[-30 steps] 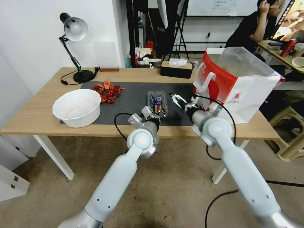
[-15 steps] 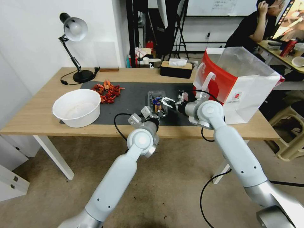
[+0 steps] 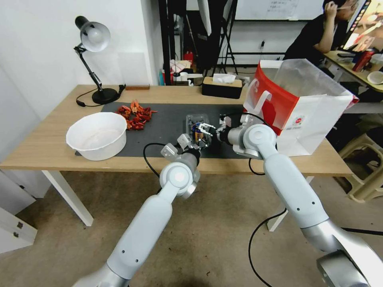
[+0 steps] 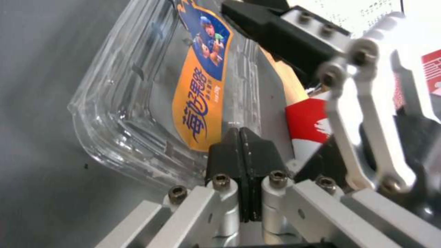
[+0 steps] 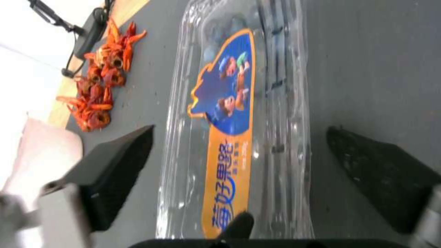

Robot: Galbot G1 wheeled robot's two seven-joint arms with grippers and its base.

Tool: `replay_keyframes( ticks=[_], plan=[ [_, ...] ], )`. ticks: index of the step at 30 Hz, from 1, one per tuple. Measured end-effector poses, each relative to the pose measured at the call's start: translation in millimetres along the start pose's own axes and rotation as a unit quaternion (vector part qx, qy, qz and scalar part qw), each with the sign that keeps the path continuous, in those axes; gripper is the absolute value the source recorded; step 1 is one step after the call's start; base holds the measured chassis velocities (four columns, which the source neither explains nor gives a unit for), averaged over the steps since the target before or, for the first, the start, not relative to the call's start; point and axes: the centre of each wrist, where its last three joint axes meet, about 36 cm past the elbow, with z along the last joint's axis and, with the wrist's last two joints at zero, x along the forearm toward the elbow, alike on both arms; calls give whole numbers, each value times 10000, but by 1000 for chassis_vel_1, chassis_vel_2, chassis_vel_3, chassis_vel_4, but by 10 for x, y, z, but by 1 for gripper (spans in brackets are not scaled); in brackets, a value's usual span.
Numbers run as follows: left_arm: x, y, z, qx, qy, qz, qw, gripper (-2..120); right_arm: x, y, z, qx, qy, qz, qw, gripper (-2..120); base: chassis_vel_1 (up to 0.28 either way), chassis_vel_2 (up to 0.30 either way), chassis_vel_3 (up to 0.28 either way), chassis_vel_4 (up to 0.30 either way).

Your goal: Close the takeout container lid, then place the container into the takeout bag.

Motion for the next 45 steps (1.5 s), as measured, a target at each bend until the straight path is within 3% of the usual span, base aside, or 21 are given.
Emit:
replay_keyframes(
  ticks=[8, 12, 21, 23, 29, 31, 32, 33, 35, 36, 38, 39, 42, 43, 44, 45],
  plan=[
    [20, 13, -16, 7, -18, 0, 10000, 0, -29, -17, 3, -96, 56, 3, 9999, 67, 0, 0, 0, 0],
    [32, 16, -34, 9, -37, 6, 10000, 0, -36, -31, 17, -119, 75, -11, 9999, 45, 0, 0, 0, 0],
    [48, 15, -29, 33, -51, 16, 10000, 0, -23, -94, 34, -168, 64, 23, 9998, 17, 0, 0, 0, 0],
    [153, 42, -58, 31, -132, 48, 9999, 0, 2, -117, 27, -214, 23, 7, 9998, 6, 0, 0, 0, 0],
    [442, 191, -224, -140, -413, 87, 9990, 0, 54, -146, 1, -258, -29, -18, 9997, 0, 0, 0, 0, 0],
    [642, 307, -293, -405, -640, 145, 9970, 0, 79, -154, -13, -282, -51, -45, 9996, 0, 0, 0, 0, 0],
    [768, 396, -310, -726, -822, 172, 9938, 0, 95, -157, -17, -294, -61, -62, 9995, 0, 0, 0, 0, 0],
    [768, 396, -310, -726, -822, 172, 9938, 0, 95, -157, -17, -294, -61, -62, 9995, 0, 0, 0, 0, 0],
    [887, 489, -295, -1218, -1000, 250, 9872, 0, 173, -191, -14, -317, -111, -86, 9994, 0, 0, 0, 0, 0],
    [887, 489, -295, -1218, -1000, 250, 9872, 0, 173, -191, -14, -317, -111, -86, 9994, 0, 0, 0, 0, 0],
    [1051, 670, -233, -2226, -1220, 479, 9661, 11, 426, -332, 26, -350, -259, -13, 9991, 0, 0, 0, 0, 0],
    [1051, 670, -233, -2226, -1220, 479, 9661, 11, 426, -332, 26, -350, -259, -13, 9991, 0, 0, 0, 0, 0],
    [1298, 959, -234, -2973, -1521, 366, 9419, 25, 465, -371, 60, -372, -257, -21, 9990, 0, 0, 0, 0, 0],
    [1298, 959, -234, -2973, -1521, 366, 9419, 25, 465, -371, 60, -372, -257, -21, 9990, 0, 0, 0, 0, 0],
    [1402, 1117, -222, -3390, -1699, 275, 9249, 30, 460, -371, 69, -380, -252, -57, 9989, 0, 0, 0, 0, 0],
    [1456, 1208, -220, -3636, -1806, 243, 9135, 35, 456, -367, 73, -384, -249, -77, 9989, 0, 0, 0, 0, 0]
  ],
)
